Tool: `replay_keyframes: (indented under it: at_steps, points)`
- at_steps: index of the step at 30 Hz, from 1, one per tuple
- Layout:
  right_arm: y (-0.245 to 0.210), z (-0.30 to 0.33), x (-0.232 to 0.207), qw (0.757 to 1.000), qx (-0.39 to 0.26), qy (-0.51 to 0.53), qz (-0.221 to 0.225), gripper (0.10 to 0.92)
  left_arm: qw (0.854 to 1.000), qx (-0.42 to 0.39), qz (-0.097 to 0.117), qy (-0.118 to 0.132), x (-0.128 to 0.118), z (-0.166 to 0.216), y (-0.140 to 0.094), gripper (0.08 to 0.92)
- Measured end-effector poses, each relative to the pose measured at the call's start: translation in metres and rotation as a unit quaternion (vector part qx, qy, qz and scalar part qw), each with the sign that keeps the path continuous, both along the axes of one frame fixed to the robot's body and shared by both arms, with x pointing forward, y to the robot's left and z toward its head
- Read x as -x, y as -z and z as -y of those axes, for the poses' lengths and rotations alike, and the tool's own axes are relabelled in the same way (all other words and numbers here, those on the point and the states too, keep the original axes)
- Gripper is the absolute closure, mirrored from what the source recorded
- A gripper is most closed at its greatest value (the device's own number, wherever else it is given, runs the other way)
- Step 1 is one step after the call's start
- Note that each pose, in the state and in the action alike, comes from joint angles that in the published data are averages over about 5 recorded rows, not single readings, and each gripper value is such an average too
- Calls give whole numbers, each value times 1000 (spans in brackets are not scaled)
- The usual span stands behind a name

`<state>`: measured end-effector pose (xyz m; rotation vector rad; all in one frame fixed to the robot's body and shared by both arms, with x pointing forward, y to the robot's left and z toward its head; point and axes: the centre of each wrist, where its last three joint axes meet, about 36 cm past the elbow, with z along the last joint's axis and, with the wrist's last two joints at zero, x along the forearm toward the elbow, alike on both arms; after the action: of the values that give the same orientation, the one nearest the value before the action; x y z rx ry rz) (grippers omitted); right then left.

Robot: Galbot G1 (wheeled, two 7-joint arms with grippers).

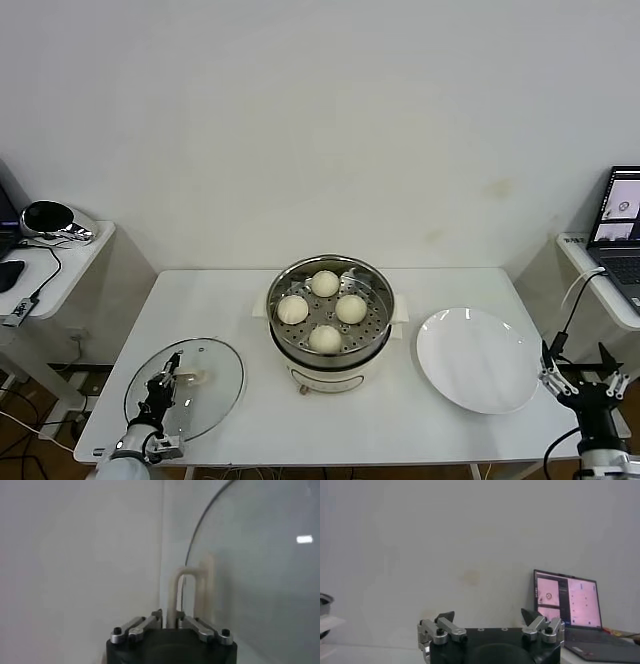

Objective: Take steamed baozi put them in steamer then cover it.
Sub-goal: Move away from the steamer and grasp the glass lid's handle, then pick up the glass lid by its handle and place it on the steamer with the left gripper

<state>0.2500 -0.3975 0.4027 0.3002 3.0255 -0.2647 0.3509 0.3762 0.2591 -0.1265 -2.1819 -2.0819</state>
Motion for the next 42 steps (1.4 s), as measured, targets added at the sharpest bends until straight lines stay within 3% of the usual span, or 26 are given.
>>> replay_keyframes:
  at_steps: [6,11,26,32,42]
  points:
    - [-1,-1,0,1000,3,-3,1,200,999,-7,32,3,3,-7,-12,847]
    - [0,-5,0,1000,2,-8,1,200,998,-13,58,4,-1,-16,-37,847]
    - [9,-24,1,1000,3,-29,-9,200,993,-1,116,18,-47,-13,-170,847]
    - [15,-34,-3,999,3,-34,-12,200,992,18,114,48,-60,26,-208,847]
    - [19,-51,-8,999,15,-33,-13,200,991,56,84,92,-85,127,-227,847]
